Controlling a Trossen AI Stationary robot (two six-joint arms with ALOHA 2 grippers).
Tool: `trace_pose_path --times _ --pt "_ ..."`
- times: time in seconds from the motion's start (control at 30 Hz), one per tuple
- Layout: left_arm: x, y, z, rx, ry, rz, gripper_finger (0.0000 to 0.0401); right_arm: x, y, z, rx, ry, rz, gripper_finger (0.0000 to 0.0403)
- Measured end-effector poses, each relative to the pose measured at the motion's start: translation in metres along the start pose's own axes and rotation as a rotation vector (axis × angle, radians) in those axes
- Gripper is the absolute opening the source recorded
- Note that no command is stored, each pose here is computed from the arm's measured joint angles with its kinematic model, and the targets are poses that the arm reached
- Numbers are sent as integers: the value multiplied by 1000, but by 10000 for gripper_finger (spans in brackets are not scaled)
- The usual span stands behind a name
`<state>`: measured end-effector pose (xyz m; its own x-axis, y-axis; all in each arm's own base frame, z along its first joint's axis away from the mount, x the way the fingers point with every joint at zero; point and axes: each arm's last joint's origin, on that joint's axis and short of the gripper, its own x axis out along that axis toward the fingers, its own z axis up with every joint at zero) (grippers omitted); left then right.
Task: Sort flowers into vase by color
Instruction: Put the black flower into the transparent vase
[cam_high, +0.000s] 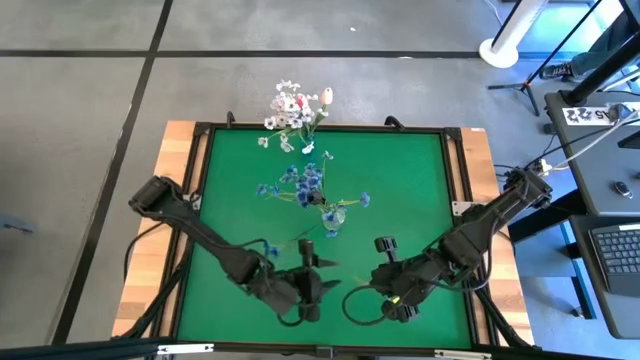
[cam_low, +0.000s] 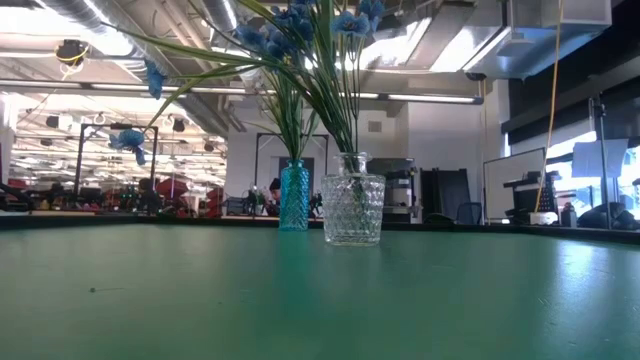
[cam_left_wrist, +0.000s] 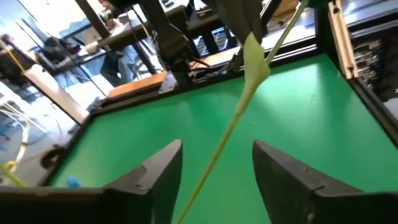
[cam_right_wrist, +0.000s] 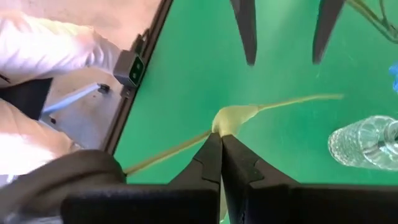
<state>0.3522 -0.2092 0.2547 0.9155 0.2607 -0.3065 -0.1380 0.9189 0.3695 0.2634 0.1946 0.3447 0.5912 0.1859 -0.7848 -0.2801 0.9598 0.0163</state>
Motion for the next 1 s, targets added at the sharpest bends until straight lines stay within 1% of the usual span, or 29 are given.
trace_pose_path --times 0.13,0.23,0.37,0.43,0.67,0.83,0.93,1.0 --pt "5 -2 -3 -32 5 -8 220 -7 4 4 -20 -22 19 0" --pt "5 -3 -3 -45 6 -12 235 -10 7 6 -34 -36 31 0" --pt "8 0 -4 -52 10 -3 236 -13 12 8 -42 -63 36 0" --pt "11 4 -4 -81 15 6 231 -14 14 10 -43 -87 45 0" --pt "20 10 -6 -124 25 -34 194 -15 18 9 -58 -94 50 0" --pt "18 7 -5 -135 20 -60 137 -15 18 9 -61 -97 50 0" --pt "18 6 -5 -136 21 -103 103 -15 18 10 -66 -100 48 0" --pt "18 6 -5 -137 19 -130 88 -15 18 10 -67 -102 41 0"
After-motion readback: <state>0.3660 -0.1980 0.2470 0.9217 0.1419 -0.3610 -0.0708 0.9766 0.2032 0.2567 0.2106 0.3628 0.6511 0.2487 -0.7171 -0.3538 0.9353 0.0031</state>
